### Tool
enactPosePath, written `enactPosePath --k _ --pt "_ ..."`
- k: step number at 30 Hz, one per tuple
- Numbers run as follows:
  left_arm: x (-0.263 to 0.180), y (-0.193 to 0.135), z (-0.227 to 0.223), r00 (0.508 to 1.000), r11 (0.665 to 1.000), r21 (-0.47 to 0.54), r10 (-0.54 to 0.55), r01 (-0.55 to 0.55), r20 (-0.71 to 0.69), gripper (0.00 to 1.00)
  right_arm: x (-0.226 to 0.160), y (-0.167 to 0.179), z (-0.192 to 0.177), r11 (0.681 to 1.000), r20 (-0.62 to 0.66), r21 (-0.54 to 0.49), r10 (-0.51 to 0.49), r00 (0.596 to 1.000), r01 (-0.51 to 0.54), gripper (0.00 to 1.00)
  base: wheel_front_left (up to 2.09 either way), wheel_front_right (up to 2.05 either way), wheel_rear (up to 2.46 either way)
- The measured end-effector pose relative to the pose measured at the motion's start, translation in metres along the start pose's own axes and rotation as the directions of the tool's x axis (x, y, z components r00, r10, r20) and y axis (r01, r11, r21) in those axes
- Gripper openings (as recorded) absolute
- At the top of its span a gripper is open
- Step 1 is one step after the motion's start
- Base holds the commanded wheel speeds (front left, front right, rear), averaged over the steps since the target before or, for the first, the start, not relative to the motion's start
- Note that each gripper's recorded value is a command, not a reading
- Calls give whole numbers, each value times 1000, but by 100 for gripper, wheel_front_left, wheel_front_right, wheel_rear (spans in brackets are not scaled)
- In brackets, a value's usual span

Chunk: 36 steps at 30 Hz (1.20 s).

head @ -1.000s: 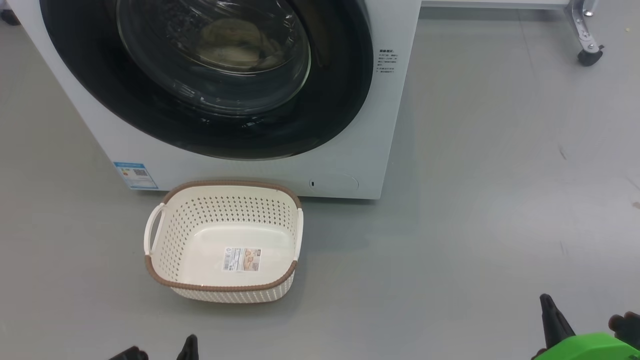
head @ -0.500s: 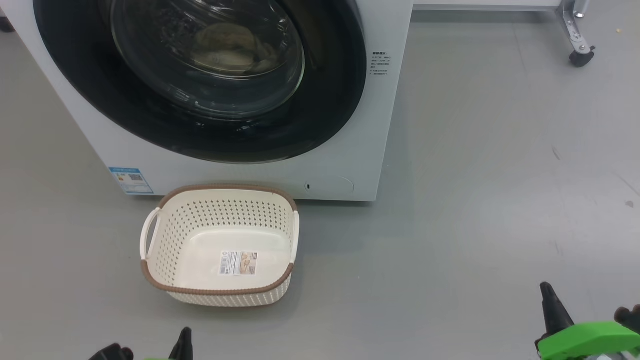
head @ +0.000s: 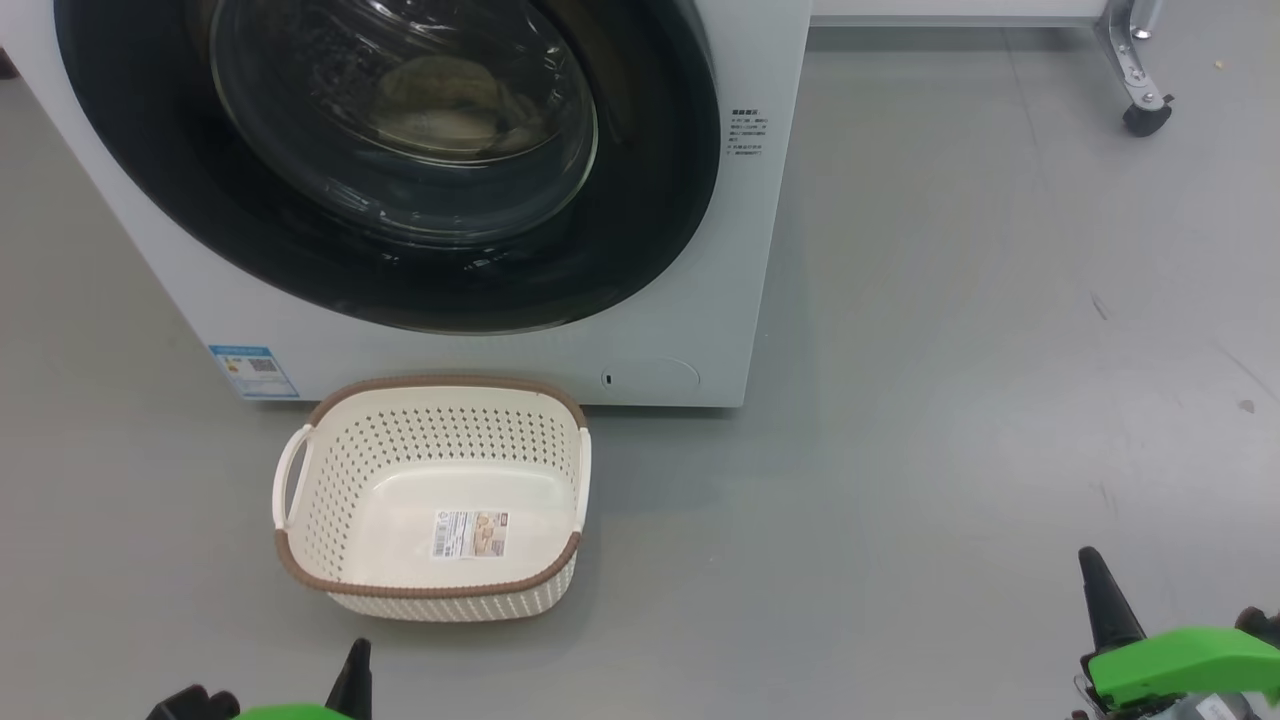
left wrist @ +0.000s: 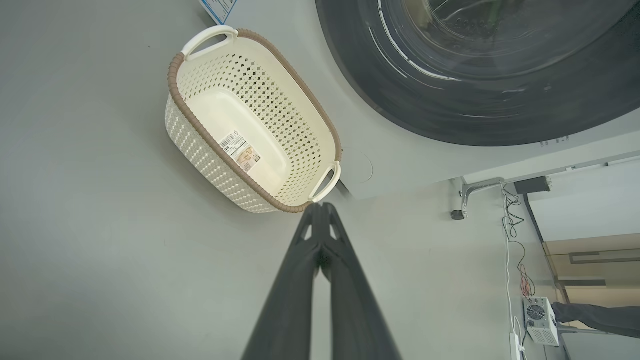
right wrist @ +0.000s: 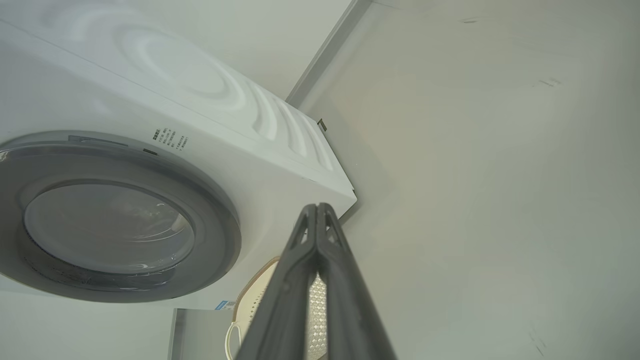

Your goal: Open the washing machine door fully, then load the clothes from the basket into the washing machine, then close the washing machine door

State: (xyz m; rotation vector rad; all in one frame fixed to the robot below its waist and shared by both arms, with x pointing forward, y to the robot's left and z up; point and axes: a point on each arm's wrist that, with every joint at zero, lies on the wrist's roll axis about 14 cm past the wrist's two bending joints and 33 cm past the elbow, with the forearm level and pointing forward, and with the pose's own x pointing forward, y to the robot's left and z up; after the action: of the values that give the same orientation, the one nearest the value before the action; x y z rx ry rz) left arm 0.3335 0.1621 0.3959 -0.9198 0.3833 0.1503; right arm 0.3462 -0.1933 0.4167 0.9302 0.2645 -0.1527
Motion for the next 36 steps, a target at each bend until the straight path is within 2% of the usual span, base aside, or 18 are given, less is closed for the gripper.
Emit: enactPosePath --k 9,20,36 --pt "3 -8 10 999 995 -100 -29 31 16 0 2 7 6 994 17 103 20 1000 -22 0 0 0 0" --pt "6 -19 23 996 971 -224 -70 79 47 0 3 13 13 973 36 227 43 998 -50 0 0 0 0" --pt "7 -33 42 987 904 -397 -132 157 89 0 6 27 26 907 75 406 88 993 -111 0 0 0 0"
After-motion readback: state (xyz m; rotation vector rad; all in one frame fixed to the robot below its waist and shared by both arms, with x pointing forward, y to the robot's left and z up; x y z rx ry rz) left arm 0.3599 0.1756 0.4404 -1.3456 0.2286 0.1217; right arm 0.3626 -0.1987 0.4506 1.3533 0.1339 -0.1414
